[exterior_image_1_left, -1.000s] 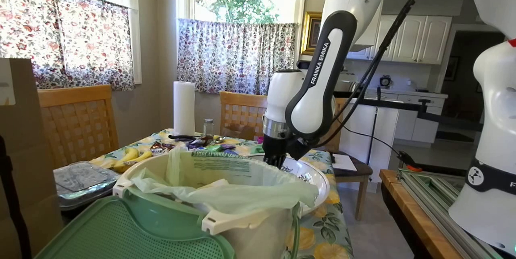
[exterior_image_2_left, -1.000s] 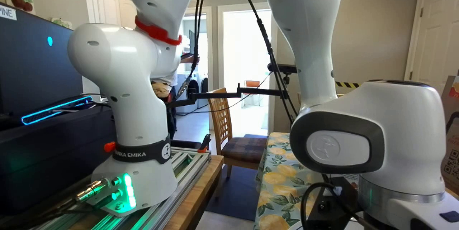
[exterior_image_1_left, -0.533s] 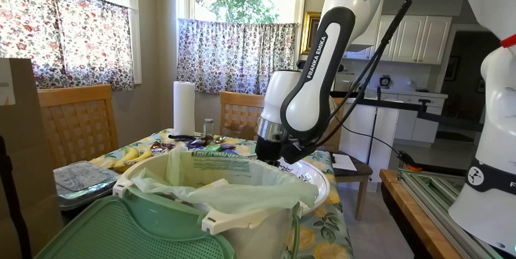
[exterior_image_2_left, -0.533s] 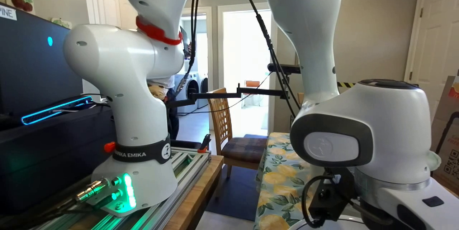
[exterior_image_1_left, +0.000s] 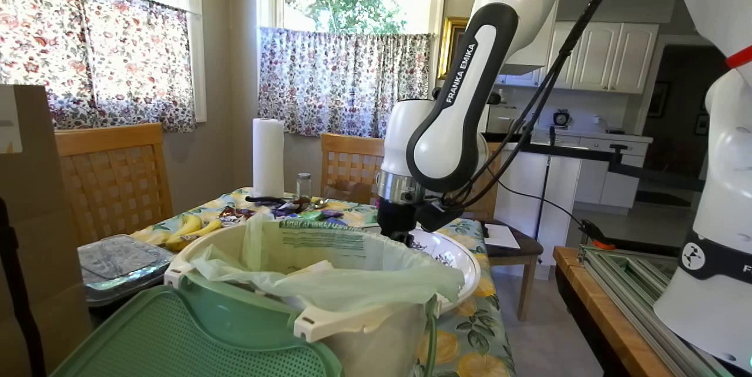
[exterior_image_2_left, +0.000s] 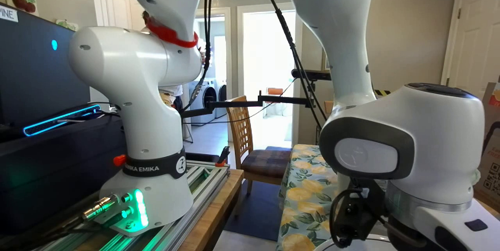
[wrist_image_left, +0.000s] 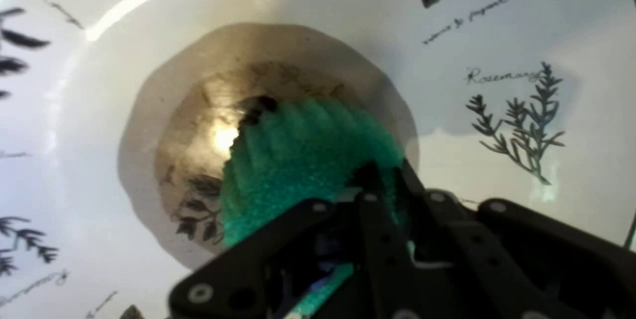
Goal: Stir in the bowl, then remove the sponge from the bowl
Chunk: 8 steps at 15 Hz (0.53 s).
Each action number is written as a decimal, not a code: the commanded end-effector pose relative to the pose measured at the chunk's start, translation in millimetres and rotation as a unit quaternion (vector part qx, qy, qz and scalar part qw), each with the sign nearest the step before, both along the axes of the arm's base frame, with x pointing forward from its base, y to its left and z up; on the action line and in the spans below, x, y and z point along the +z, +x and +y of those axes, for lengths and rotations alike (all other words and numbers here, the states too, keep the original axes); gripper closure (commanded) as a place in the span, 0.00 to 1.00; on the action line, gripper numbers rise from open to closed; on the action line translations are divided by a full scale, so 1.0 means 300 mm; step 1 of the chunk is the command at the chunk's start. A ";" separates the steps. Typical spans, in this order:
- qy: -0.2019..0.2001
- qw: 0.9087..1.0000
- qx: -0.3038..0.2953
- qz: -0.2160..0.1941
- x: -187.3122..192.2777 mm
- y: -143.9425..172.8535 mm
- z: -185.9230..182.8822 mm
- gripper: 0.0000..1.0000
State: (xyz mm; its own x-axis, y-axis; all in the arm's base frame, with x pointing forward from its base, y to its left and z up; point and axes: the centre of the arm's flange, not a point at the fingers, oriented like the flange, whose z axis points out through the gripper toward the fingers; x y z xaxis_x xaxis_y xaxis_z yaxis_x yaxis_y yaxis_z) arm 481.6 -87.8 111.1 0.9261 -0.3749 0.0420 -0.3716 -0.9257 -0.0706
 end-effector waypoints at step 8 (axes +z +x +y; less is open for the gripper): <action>-0.173 0.982 0.036 0.073 0.043 -0.072 -0.040 0.97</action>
